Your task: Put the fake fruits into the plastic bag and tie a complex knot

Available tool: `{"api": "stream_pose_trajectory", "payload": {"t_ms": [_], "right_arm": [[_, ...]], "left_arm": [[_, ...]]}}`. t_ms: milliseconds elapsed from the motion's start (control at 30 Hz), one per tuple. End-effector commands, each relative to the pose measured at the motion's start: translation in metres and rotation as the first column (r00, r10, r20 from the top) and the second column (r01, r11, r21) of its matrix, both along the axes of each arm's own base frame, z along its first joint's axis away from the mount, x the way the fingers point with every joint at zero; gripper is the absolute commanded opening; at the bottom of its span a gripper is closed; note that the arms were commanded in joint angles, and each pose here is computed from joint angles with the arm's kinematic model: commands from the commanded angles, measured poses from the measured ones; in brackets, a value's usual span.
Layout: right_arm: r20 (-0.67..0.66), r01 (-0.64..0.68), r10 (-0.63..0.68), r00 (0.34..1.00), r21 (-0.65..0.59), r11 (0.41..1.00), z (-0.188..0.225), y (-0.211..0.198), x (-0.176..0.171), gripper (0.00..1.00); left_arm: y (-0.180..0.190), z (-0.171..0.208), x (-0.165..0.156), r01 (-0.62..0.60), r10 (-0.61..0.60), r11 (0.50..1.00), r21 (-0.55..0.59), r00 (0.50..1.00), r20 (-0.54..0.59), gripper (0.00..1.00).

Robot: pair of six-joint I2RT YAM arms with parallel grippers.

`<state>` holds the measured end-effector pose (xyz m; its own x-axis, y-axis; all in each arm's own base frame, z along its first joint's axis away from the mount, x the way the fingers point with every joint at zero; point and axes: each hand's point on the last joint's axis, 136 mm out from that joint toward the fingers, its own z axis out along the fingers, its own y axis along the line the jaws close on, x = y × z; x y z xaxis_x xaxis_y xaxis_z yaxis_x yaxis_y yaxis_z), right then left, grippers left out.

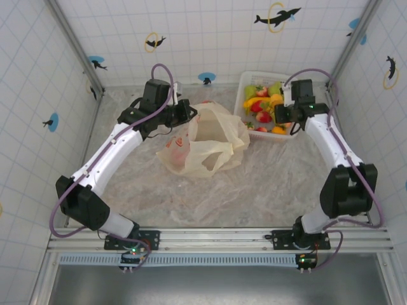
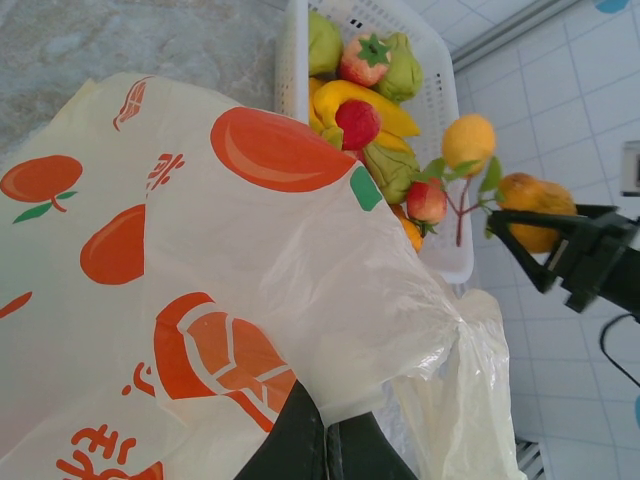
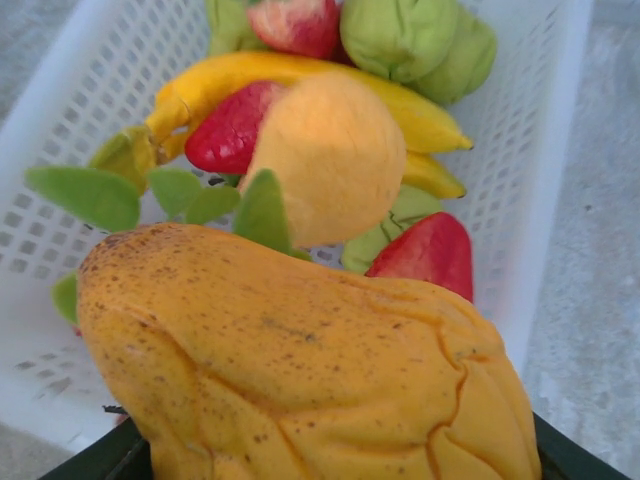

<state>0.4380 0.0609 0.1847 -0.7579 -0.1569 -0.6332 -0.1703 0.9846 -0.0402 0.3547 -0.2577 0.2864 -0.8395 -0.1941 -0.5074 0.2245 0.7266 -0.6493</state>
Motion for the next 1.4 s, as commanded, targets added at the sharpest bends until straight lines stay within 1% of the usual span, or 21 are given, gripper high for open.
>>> {"api": "stream_pose_trajectory", "payload": {"t_ms": [0, 167, 200, 300, 400, 500, 567, 667, 800, 900, 1167, 1300, 1367], "right_arm": [[0.021, 0.021, -0.021, 1.0, 0.036, 0.999, 0.005, 0.005, 0.027, 0.55], [-0.102, -0.017, 0.024, 0.995, 0.074, 0.997, -0.031, 0.024, 0.038, 0.57], [-0.13, -0.033, 0.043, 0.991, 0.084, 0.996, -0.037, 0.028, 0.037, 0.58], [-0.172, -0.067, 0.085, 0.981, 0.109, 0.992, -0.048, 0.037, 0.031, 0.67], [-0.193, -0.097, 0.12, 0.974, 0.127, 0.987, -0.05, 0.04, 0.023, 0.75], [-0.184, -0.116, 0.141, 0.973, 0.144, 0.983, -0.042, 0.039, 0.016, 0.8], [-0.175, -0.121, 0.146, 0.974, 0.149, 0.981, -0.037, 0.037, 0.013, 0.82], [-0.169, -0.117, 0.141, 0.975, 0.146, 0.982, -0.035, 0.034, 0.013, 0.82], [-0.211, -0.124, 0.149, 0.966, 0.125, 0.984, -0.048, 0.035, 0.011, 0.81], [-0.228, -0.119, 0.143, 0.963, 0.114, 0.986, -0.056, 0.035, 0.01, 0.79], [-0.215, -0.109, 0.127, 0.968, 0.093, 0.99, -0.053, 0.029, 0.012, 0.78], [-0.18, -0.069, 0.077, 0.981, 0.048, 0.996, -0.049, 0.019, 0.023, 0.71], [-0.151, -0.077, 0.084, 0.985, 0.051, 0.996, -0.048, 0.022, 0.03, 0.7]], "left_arm": [[0.001, 0.002, 0.002, 0.013, -0.013, 1.0, 0.007, 1.0, 0.023, 0.0], [0.002, 0.003, 0.002, 0.009, -0.009, 1.0, 0.01, 1.0, 0.025, 0.0], [0.002, 0.003, 0.002, 0.009, -0.009, 1.0, 0.011, 1.0, 0.026, 0.0], [0.002, 0.002, 0.002, 0.009, -0.01, 1.0, 0.013, 1.0, 0.021, 0.0], [0.003, 0.003, 0.002, 0.006, -0.006, 1.0, 0.018, 1.0, 0.025, 0.0], [0.004, 0.002, 0.002, 0.002, -0.003, 1.0, 0.024, 1.0, 0.026, 0.0], [0.004, 0.003, 0.002, 0.003, -0.003, 1.0, 0.023, 1.0, 0.026, 0.0], [0.004, 0.002, 0.002, 0.004, -0.005, 1.0, 0.024, 1.0, 0.028, 0.0], [0.005, 0.004, 0.001, 0.002, -0.002, 1.0, 0.024, 1.0, 0.031, 0.0], [0.006, 0.003, 0.001, 0.0, -0.001, 1.0, 0.03, 1.0, 0.03, 0.0], [0.006, 0.003, 0.002, -0.002, 0.001, 0.999, 0.033, 0.999, 0.032, 0.0], [0.006, 0.003, 0.002, -0.001, 0.0, 1.0, 0.031, 0.999, 0.032, 0.0], [0.006, 0.004, 0.003, -0.001, 0.0, 0.999, 0.032, 0.999, 0.033, 0.0]]}}
